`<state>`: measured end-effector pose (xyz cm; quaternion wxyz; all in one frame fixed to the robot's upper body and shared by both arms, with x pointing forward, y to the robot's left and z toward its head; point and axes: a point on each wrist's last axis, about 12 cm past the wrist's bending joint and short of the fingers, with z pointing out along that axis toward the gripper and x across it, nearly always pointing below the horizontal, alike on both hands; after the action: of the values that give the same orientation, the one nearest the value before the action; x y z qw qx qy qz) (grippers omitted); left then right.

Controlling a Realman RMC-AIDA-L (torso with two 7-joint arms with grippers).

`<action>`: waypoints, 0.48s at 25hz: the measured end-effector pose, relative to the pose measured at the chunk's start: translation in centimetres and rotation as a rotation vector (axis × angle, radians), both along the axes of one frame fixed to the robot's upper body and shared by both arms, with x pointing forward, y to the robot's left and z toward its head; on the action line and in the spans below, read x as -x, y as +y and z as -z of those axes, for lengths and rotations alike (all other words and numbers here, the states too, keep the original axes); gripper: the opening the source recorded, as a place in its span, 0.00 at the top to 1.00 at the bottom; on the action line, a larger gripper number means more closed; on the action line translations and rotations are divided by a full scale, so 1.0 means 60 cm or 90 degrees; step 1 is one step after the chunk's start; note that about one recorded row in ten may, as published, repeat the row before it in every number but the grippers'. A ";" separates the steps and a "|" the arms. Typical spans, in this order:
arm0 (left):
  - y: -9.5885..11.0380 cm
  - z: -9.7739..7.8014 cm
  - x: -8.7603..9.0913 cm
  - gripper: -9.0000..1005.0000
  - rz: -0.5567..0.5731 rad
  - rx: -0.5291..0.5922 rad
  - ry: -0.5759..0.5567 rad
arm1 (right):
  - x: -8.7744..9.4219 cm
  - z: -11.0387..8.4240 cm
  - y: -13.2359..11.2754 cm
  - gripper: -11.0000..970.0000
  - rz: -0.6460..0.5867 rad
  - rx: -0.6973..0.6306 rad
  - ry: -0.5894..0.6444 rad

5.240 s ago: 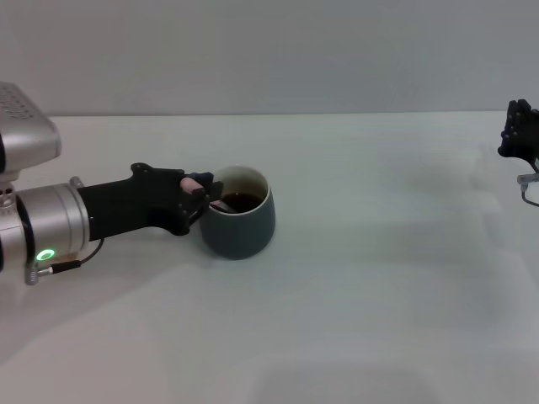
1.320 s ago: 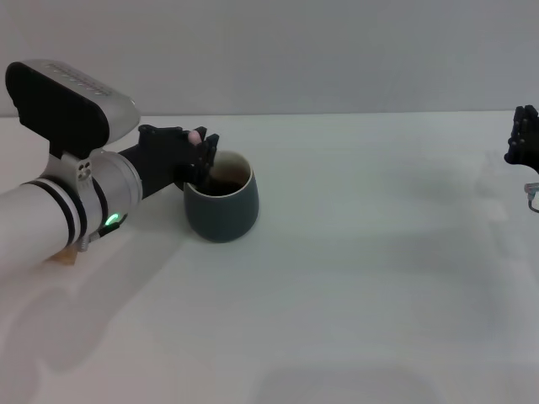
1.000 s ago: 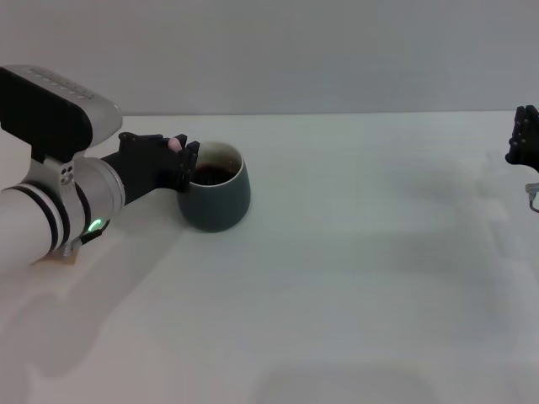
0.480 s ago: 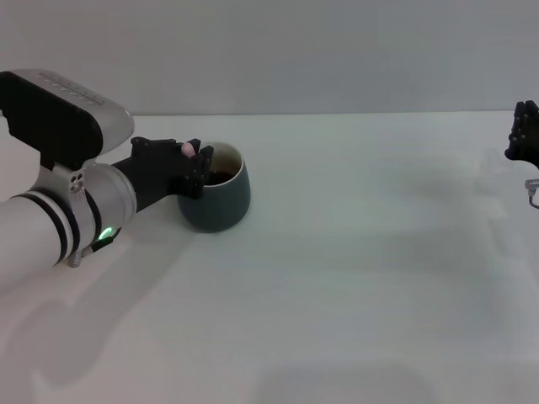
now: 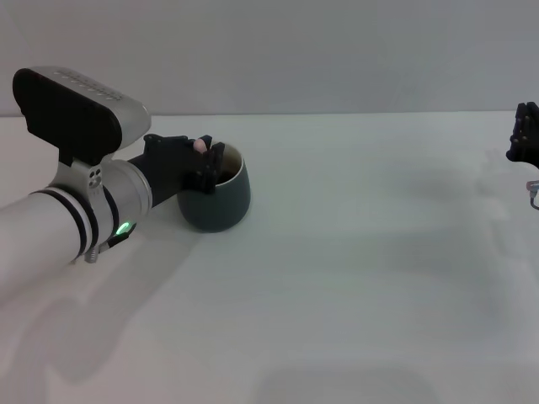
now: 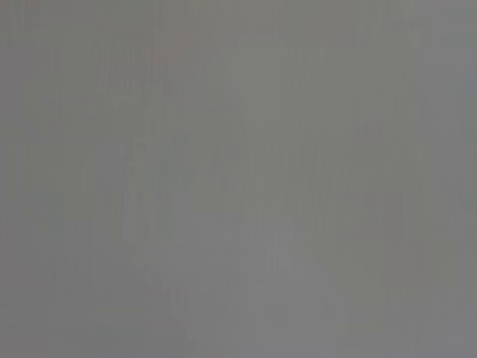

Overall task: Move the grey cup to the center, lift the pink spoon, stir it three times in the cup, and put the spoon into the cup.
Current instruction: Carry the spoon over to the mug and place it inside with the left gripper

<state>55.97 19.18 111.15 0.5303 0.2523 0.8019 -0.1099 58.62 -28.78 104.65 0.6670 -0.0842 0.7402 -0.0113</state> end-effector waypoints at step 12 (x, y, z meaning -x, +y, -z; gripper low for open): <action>0.003 0.015 -0.013 0.77 -0.048 -0.004 -0.012 | 0.001 0.001 -0.001 0.94 0.001 0.000 0.001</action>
<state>56.75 19.39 110.25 0.5407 0.2245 0.8063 -0.0846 58.56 -28.85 104.60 0.6665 -0.0835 0.7407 -0.0119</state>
